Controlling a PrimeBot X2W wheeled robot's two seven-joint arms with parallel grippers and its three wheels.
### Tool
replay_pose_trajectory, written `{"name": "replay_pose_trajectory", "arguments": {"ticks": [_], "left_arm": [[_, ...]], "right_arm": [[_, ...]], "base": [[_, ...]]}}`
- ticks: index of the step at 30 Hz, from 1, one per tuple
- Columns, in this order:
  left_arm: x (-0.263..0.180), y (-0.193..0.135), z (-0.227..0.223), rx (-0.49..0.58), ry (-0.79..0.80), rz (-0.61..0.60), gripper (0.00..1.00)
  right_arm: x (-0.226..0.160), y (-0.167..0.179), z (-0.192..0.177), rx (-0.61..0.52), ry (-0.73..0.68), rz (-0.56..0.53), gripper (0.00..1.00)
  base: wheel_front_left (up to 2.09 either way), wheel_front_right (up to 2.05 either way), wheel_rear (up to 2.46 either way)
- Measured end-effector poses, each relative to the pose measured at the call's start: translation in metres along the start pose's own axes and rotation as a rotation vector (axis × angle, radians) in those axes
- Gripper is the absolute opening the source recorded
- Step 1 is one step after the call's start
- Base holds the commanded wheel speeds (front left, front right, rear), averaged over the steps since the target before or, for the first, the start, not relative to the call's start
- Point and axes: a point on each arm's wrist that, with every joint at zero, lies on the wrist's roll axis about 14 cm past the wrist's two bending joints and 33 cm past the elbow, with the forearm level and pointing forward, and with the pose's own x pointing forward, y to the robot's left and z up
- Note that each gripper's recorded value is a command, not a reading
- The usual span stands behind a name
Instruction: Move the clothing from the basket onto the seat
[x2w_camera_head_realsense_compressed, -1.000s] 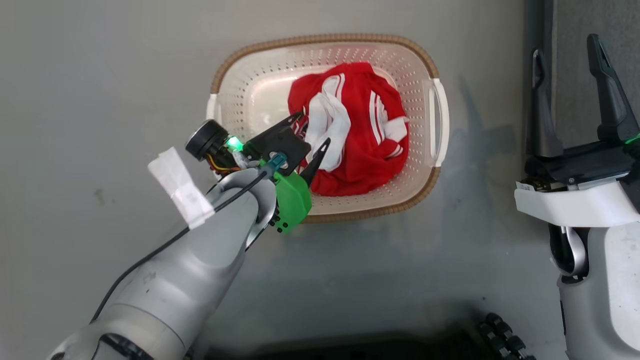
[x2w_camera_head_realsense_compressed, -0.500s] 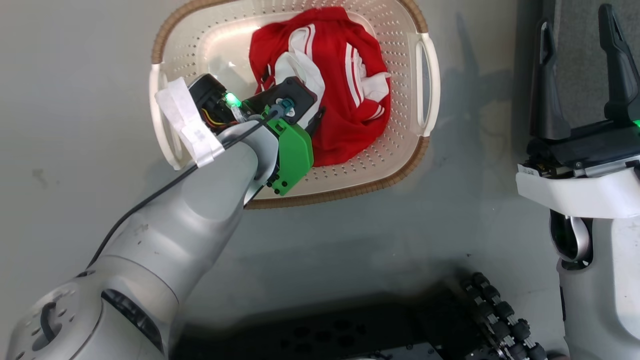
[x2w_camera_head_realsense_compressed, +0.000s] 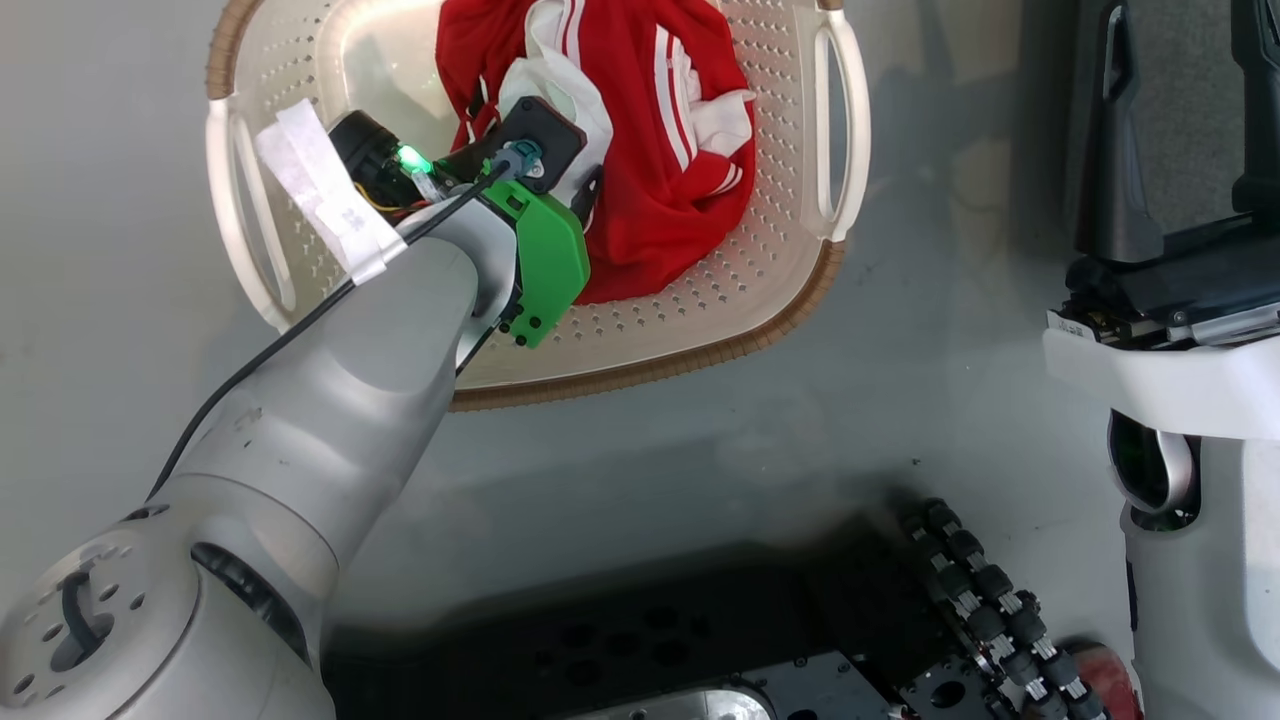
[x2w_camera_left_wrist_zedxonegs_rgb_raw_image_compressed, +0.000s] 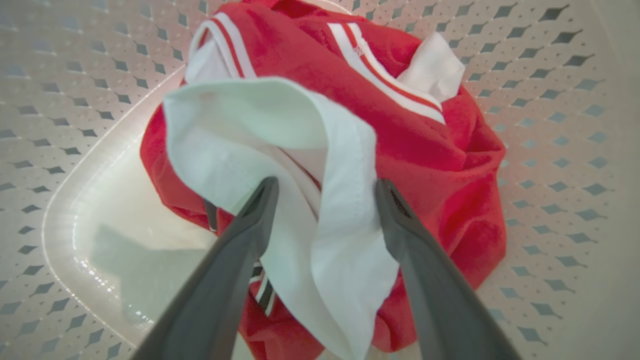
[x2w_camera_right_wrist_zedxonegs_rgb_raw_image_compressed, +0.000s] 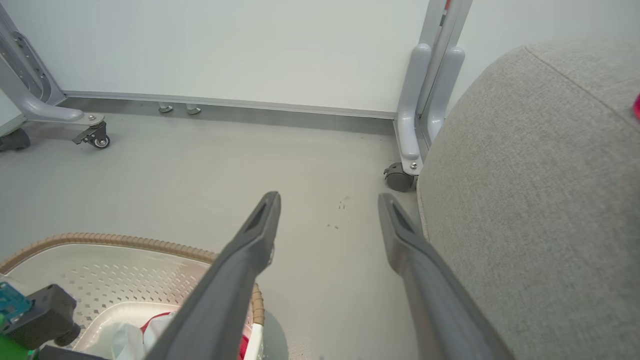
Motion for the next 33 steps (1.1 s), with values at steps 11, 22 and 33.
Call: {"name": "replay_pose_trajectory", "arguments": {"ticks": [11,22,33], "left_arm": [[0.008,-0.009,-0.014,-0.004,0.022,-0.034,0.96],[0.008,-0.003,-0.002,0.036,-0.046,-0.021,0.0],[-0.023,-0.012,0.052,-0.026,-0.223,0.01,0.0]], "right_arm": [[-0.002,0.0,-0.007,-0.011,0.018,0.003,1.0],[-0.005,-0.006,-0.004,-0.019,0.017,-0.012,1.0],[0.0,-0.008,0.032,-0.006,-0.05,-0.021,1.0]], "base": [[0.0,0.0,0.0],[0.0,0.0,0.0],[0.0,0.0,0.0]]}}
